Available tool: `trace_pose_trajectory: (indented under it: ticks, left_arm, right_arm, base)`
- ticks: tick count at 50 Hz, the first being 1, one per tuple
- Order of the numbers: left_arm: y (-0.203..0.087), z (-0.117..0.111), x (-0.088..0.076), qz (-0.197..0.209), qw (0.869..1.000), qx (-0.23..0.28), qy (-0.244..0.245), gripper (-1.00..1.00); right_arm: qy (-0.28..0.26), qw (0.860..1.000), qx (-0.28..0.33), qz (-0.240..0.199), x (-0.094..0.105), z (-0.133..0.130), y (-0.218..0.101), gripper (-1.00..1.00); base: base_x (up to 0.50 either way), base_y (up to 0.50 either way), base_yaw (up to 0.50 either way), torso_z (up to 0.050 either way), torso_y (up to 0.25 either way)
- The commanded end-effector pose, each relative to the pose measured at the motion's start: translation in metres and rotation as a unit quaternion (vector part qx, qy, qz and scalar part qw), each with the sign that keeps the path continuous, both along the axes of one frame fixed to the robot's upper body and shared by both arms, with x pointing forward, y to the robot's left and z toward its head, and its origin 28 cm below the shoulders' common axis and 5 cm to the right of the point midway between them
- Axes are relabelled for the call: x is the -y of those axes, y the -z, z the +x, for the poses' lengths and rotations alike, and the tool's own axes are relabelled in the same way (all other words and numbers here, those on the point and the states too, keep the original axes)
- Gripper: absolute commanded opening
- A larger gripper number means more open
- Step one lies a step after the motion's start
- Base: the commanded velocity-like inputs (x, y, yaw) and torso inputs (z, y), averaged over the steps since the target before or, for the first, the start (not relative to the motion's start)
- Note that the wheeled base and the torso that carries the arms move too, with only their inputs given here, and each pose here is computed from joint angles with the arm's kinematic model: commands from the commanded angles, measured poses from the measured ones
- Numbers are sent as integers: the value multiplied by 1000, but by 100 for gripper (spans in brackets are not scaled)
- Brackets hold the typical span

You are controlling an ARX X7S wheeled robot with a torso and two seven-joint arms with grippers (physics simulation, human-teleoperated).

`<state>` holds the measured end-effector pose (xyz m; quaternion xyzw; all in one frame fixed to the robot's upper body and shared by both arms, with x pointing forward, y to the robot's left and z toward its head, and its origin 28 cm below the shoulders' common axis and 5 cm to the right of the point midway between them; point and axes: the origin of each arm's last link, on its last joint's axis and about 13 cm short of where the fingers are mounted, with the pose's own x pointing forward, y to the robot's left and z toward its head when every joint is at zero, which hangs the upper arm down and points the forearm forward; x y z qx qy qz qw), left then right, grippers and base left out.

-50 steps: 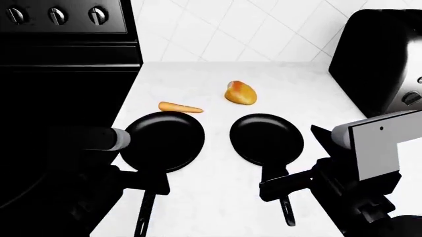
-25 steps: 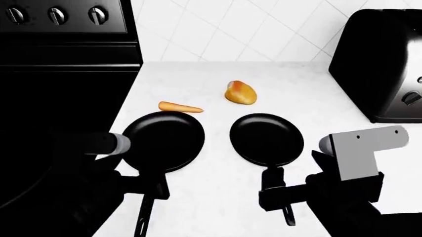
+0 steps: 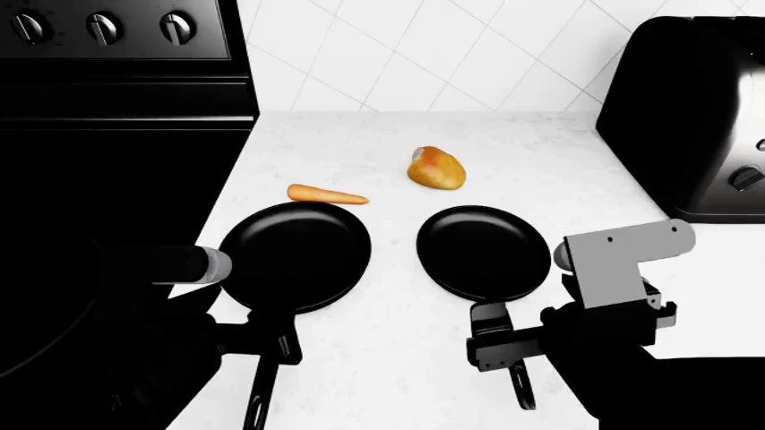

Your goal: Place both pans onto different burners. Then place the carrot and the chicken breast on different pans.

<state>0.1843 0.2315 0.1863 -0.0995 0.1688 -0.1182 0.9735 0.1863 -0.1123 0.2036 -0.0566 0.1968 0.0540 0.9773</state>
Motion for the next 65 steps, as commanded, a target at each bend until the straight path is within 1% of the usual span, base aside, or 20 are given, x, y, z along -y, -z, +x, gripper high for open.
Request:
trace_pose_trajectory:
  ticks: [1, 8, 25, 38, 49, 50, 65]
  left_arm:
    - [1, 0, -1, 0, 1000, -3, -1, 100]
    - [2, 0, -1, -2, 1000, -6, -1, 100]
    - [4, 0, -2, -3, 1000, -9, -4, 100]
    - [6, 2, -3, -5, 1000, -12, -7, 100]
    - [8, 3, -3, -6, 1000, -16, -6, 100]
    - [8, 3, -3, -6, 1000, -16, -5, 100]
    - [7, 2, -3, -6, 1000, -14, -6, 100]
  right_arm:
    - [-8, 1000, -24, 7, -1, 6, 11, 100]
    - [-9, 999, -43, 20, -3, 4, 19, 100]
    - [-20, 996, -81, 31, -5, 2, 35, 100]
    - [-31, 994, -99, 43, -8, 3, 42, 100]
    - [-28, 992, -110, 49, -8, 4, 49, 100]
    - [-28, 992, -109, 49, -8, 4, 49, -100]
    - [-26, 994, -91, 46, -7, 2, 44, -100]
  base:
    - [0, 0, 0, 0, 0]
    - [0, 0, 0, 0, 0]
    - [0, 0, 0, 0, 0]
    - [0, 0, 0, 0, 0]
    - [0, 0, 0, 0, 0]
    - [0, 0, 0, 0, 0]
    - [0, 0, 0, 0, 0]
